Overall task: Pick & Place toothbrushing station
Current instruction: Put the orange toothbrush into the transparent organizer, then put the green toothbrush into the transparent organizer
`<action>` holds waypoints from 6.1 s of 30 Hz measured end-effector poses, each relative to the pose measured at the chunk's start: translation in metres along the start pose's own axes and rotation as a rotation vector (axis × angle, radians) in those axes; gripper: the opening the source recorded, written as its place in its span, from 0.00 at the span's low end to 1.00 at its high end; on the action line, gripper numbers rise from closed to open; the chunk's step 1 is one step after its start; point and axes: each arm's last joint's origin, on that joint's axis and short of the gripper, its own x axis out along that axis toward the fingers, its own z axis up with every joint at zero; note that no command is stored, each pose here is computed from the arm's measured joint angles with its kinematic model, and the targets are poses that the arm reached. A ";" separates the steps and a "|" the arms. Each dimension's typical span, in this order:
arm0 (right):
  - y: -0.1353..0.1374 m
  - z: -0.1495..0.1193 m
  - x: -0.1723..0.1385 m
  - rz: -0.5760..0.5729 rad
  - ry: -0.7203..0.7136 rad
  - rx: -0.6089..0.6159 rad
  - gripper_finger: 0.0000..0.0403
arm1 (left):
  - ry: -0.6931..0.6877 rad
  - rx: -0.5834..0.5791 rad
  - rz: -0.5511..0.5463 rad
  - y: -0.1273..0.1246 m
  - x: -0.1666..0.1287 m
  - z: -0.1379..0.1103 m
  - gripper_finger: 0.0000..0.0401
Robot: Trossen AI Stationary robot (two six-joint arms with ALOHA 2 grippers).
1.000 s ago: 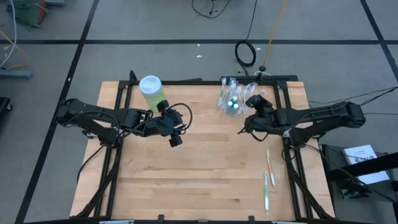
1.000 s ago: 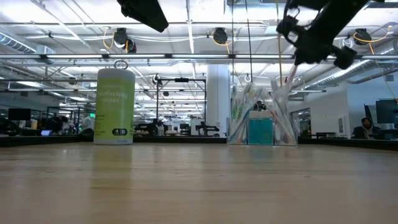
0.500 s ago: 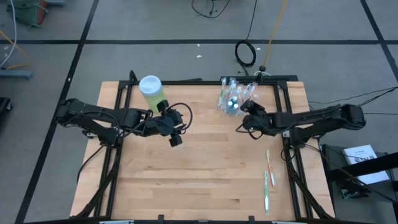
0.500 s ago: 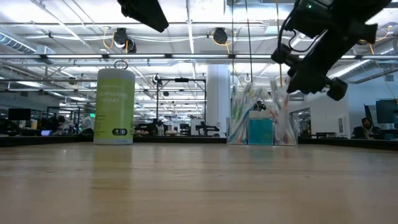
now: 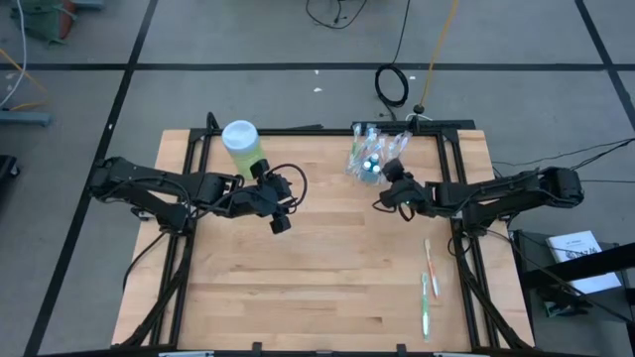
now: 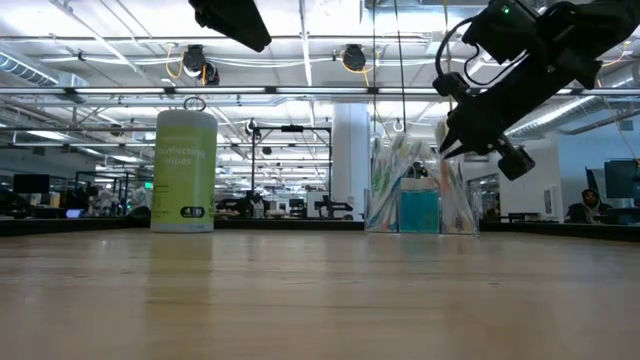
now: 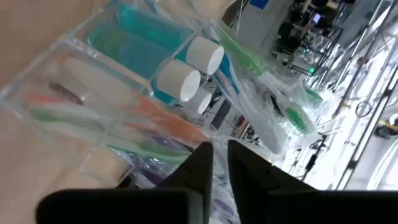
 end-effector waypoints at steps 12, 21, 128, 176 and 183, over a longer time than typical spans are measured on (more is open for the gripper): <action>-0.001 -0.005 -0.001 -0.054 0.173 0.232 0.24 | 0.000 0.000 0.000 0.000 0.000 0.000 0.49; -0.001 -0.005 -0.005 -0.138 0.260 0.511 0.25 | 0.000 0.000 0.000 0.000 0.000 0.000 0.49; 0.117 0.053 -0.165 1.481 0.768 1.859 0.31 | -0.045 -0.082 -0.018 -0.009 0.018 -0.015 0.49; 0.006 0.083 -0.094 0.642 -0.862 1.703 0.00 | -0.170 -0.074 -0.062 -0.011 0.016 -0.001 0.49; -0.040 0.053 -0.057 0.006 -0.868 1.693 0.00 | -0.173 -0.060 -0.064 -0.011 0.016 -0.001 0.49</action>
